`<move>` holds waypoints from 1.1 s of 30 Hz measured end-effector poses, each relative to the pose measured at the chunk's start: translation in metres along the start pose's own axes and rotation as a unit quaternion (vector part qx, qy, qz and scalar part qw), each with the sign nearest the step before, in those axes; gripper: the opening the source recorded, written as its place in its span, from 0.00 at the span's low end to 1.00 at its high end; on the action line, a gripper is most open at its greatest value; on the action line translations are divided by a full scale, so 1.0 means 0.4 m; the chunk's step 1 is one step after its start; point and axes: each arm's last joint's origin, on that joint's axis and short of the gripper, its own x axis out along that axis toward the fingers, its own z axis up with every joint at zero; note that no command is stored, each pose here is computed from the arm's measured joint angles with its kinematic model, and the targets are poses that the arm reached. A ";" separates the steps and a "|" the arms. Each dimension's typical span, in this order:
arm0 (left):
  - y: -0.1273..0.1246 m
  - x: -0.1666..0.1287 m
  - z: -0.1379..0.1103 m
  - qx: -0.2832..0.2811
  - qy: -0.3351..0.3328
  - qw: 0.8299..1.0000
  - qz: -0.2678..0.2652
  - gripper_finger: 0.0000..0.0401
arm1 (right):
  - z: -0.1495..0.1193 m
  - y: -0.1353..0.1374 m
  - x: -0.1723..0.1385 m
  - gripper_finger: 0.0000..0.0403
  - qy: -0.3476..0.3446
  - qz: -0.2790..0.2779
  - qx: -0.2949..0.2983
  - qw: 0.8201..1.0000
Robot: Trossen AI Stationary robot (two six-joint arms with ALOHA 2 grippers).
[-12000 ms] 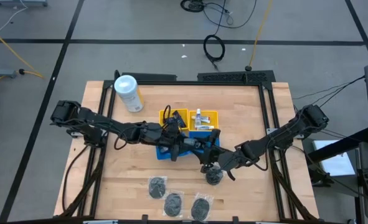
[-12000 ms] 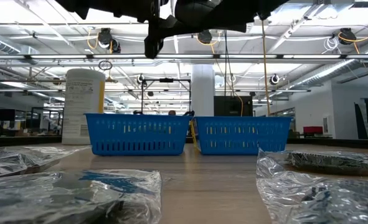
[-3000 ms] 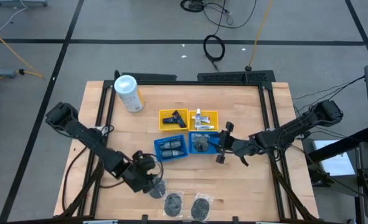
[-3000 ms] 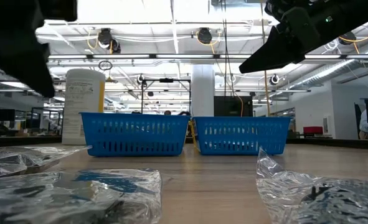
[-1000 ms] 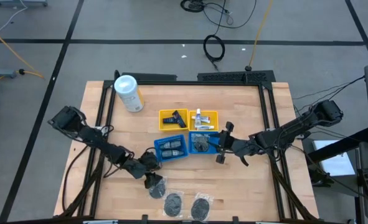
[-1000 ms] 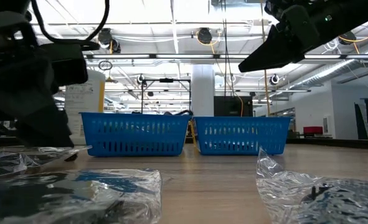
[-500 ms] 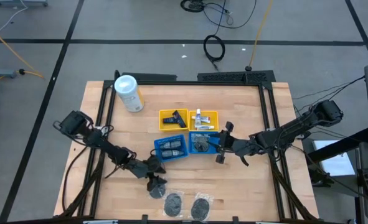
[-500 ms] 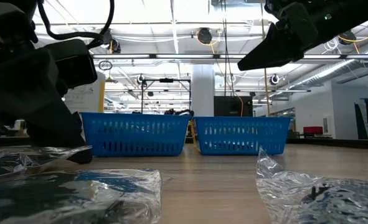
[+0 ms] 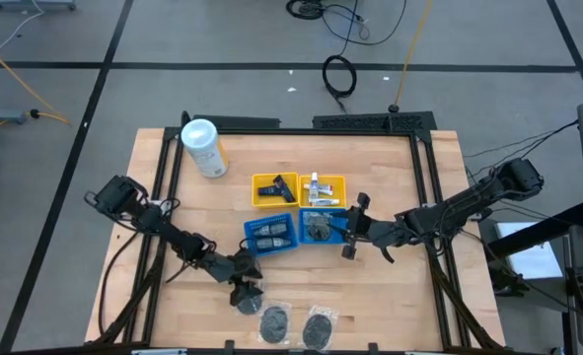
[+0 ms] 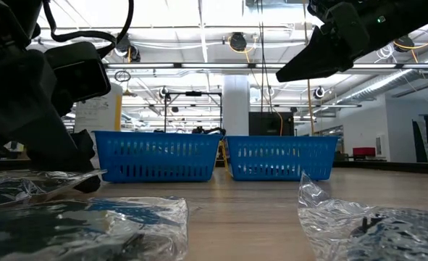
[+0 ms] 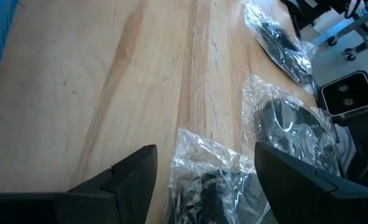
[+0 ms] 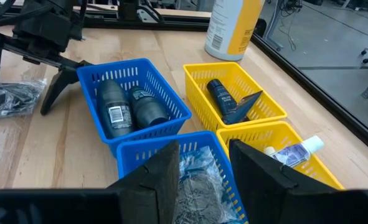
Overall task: Pick & Place Travel size toiletries
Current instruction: Put the top hairbrush into the top blue bin
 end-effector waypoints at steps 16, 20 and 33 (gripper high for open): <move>-0.001 0.000 -0.004 0.031 0.015 0.999 -0.012 0.11 | 0.000 0.000 0.000 0.33 0.000 0.000 0.000 1.000; -0.001 0.000 -0.004 0.037 0.016 0.999 -0.012 0.02 | 0.000 0.000 0.000 0.33 0.000 0.000 0.000 1.000; -0.034 -0.030 0.020 0.054 -0.007 0.997 -0.059 0.00 | 0.000 0.000 0.000 0.32 0.000 0.000 -0.002 1.000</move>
